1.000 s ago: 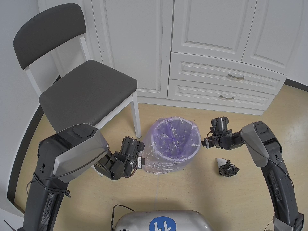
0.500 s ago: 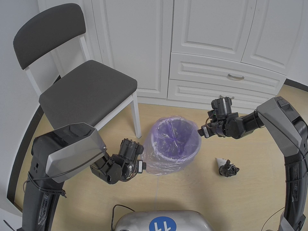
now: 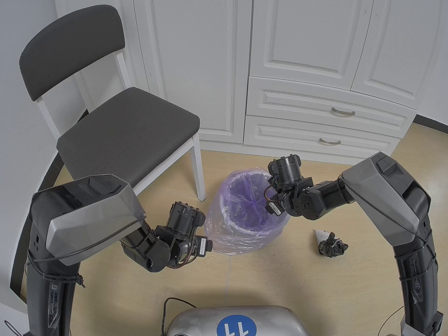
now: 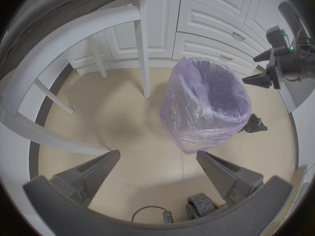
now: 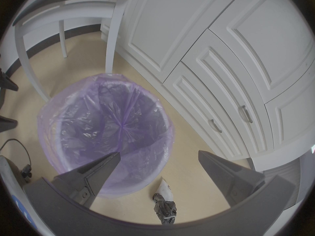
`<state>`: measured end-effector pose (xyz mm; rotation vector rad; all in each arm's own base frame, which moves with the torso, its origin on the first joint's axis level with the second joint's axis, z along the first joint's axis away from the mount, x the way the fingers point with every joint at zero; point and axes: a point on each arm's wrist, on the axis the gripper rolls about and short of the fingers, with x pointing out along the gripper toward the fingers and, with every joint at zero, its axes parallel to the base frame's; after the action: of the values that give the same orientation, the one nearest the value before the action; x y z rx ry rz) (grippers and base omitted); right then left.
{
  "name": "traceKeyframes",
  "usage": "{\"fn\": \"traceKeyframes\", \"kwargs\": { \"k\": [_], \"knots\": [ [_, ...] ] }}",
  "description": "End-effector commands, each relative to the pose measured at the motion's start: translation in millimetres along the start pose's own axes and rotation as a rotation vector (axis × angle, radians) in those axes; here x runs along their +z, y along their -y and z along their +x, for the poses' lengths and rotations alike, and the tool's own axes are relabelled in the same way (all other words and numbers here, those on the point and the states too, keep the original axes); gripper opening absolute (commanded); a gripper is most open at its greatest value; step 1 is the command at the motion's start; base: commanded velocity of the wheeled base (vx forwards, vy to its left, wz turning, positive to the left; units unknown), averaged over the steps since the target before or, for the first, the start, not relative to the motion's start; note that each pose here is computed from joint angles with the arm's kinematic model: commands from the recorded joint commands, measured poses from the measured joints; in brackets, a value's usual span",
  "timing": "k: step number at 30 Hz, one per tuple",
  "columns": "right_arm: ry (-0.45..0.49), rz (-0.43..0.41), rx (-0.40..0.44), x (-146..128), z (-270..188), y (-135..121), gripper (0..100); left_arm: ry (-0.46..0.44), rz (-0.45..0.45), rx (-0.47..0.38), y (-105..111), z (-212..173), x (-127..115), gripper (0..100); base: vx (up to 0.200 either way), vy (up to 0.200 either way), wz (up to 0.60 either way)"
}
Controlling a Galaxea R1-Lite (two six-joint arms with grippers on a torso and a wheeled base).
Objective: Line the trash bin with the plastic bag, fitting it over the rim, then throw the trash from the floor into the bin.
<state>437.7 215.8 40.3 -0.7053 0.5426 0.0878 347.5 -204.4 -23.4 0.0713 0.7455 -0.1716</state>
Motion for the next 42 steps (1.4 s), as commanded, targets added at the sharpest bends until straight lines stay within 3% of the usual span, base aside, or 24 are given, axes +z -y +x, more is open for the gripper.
{"fn": "traceKeyframes", "kwargs": {
  "k": [1, 12, 16, 22, 32, 37, 42],
  "knots": [
    [0.001, -0.034, 0.014, -2, 15, -33, 100, 0.014, -0.003, 0.000, 1, -2, 4, 100, 0.000, 0.000, 0.00],
    [-0.038, -0.116, -0.078, -6, 36, -50, 100, 0.018, -0.005, 0.003, 0, -2, 5, 100, 0.000, 0.000, 0.00],
    [-0.071, -0.151, -0.134, -7, 35, -46, 100, 0.024, -0.008, 0.004, -1, -2, 6, 100, 0.000, 0.000, 0.00],
    [-0.107, -0.183, -0.133, -13, 20, -30, 100, 0.037, -0.012, 0.002, -1, -2, 7, 100, 0.000, 0.000, 0.00],
    [-0.167, -0.173, -0.138, -31, 3, -2, 100, 0.041, -0.013, 0.001, 0, -2, 8, 100, 0.000, 0.000, 0.00],
    [-0.155, -0.097, -0.150, -31, 2, 2, 100, 0.041, -0.013, 0.001, 0, -2, 8, 100, 0.000, 0.000, 0.00],
    [-0.195, -0.090, -0.145, -47, -1, 11, 100, 0.045, -0.012, -0.002, 1, -2, 8, 100, 0.000, 0.000, 0.00]
  ]
}}
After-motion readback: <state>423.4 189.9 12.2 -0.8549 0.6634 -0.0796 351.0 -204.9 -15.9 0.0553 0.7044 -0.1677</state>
